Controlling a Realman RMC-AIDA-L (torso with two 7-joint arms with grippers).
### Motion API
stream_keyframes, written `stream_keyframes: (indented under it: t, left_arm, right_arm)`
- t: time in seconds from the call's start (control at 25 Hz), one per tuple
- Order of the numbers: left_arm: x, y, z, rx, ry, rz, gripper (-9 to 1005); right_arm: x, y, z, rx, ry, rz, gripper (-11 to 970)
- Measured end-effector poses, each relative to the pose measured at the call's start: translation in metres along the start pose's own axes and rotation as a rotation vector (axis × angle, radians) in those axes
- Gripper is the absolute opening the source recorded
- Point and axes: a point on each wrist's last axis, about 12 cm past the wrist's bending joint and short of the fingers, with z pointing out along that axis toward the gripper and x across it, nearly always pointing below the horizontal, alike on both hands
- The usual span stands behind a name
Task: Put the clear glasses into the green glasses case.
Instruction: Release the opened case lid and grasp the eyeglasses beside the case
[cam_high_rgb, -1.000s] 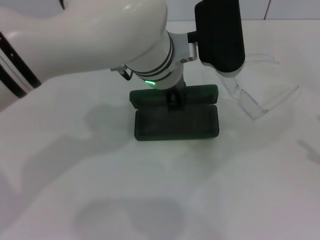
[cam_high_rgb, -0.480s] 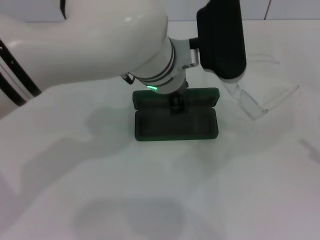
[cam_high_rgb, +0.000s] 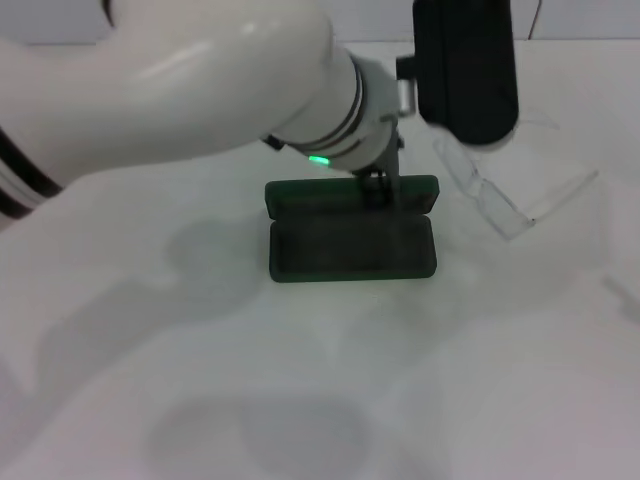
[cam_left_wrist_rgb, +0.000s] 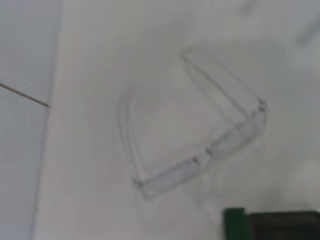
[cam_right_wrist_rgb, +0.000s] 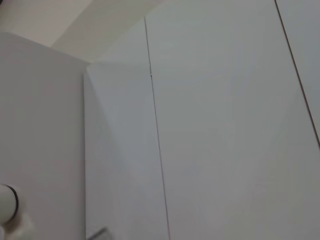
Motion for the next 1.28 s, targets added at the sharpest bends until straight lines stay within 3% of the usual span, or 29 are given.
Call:
stream_keyframes:
  t: [0.16, 0.24, 0.32, 0.44, 0.52, 0.64, 0.8, 1.0, 1.28]
  left_arm:
    - [0.000, 0.015, -0.023, -0.084, -0.068, -0.054, 442]
    - [0.006, 0.026, -0.037, -0.125, -0.128, -0.150, 445]
    - [0.018, 0.044, -0.060, -0.177, -0.243, -0.316, 442]
    - [0.051, 0.068, -0.100, -0.216, -0.461, -0.560, 437]
    - [0.088, 0.076, -0.125, -0.196, -0.640, -0.692, 434]
    - [0.134, 0.067, -0.155, -0.129, -0.908, -0.777, 429]
    - [0.170, 0.049, -0.180, -0.096, -1.133, -0.777, 423]
    - [0.192, 0.035, -0.182, -0.108, -1.117, -0.796, 317]
    - [0.197, 0.033, -0.169, -0.009, -1.098, -0.763, 321]
  right_arm:
    - [0.001, -0.004, 0.001, 0.021, 0.019, 0.002, 855]
    - [0.004, -0.011, 0.005, 0.046, 0.055, 0.018, 855]
    - [0.006, -0.025, 0.016, 0.072, 0.143, 0.076, 855]
    - [0.005, -0.043, 0.047, 0.041, 0.317, 0.174, 855]
    - [0.004, -0.049, 0.070, 0.006, 0.426, 0.228, 855]
    - [-0.005, -0.052, 0.118, -0.064, 0.600, 0.289, 854]
    - [-0.015, -0.052, 0.181, -0.077, 0.900, 0.341, 854]
    - [-0.009, -0.041, 0.253, 0.008, 1.307, 0.243, 842]
    - [-0.005, -0.025, 0.307, 0.052, 1.491, 0.145, 839]
